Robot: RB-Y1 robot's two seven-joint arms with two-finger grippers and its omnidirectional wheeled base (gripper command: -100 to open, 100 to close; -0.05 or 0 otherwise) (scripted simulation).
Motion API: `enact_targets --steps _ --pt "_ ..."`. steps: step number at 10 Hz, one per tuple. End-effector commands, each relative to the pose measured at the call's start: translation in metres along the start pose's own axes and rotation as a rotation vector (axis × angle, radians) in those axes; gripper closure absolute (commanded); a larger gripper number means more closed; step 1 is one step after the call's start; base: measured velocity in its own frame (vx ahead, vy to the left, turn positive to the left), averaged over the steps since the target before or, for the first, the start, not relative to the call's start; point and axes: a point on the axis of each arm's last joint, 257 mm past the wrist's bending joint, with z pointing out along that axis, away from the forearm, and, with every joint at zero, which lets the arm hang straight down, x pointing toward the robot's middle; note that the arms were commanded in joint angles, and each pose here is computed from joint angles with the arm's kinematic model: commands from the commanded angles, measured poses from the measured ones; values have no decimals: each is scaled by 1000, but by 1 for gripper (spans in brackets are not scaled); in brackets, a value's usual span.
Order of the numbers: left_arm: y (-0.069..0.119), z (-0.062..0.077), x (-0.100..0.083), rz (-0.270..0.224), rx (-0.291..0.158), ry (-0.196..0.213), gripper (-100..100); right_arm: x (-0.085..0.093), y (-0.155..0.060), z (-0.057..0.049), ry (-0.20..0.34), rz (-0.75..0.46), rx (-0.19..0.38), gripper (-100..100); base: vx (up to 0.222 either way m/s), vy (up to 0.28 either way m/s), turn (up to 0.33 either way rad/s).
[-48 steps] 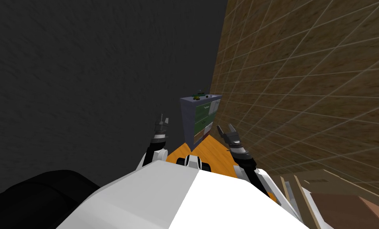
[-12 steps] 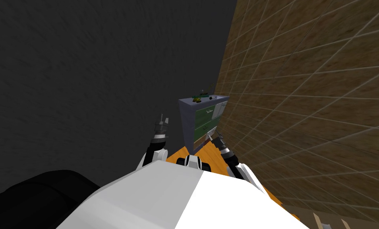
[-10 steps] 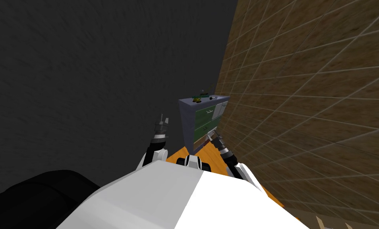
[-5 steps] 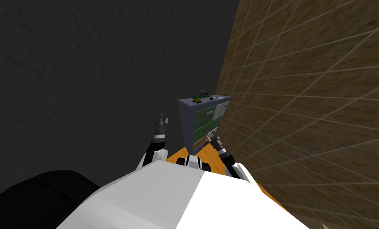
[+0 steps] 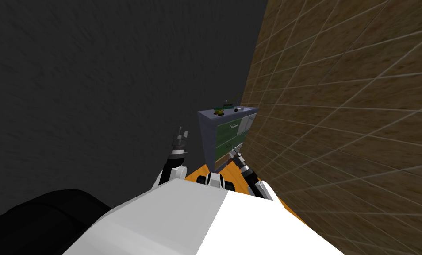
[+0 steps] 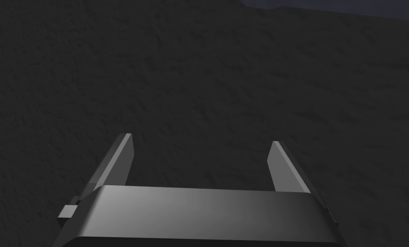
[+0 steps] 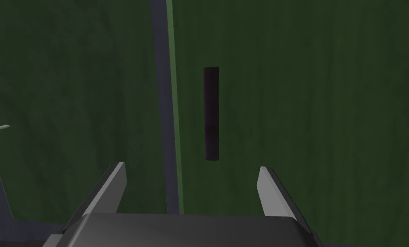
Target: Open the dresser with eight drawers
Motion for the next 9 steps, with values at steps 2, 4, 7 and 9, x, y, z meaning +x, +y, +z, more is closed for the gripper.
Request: enact_targets --steps 2,4,7,9 --pt "0 0 0 0 0 0 0 -6 12 2 -9 -76 -17 -100 13 -13 23" --pt "0 0 0 0 0 0 0 -15 23 6 -19 -129 -29 -100 1 -11 31" --pt "0 0 0 0 0 0 0 -28 33 14 -25 -185 -32 -100 1 -10 28" --pt "0 0 0 0 0 0 0 -28 32 15 -25 -184 -31 -100 1 -4 13"
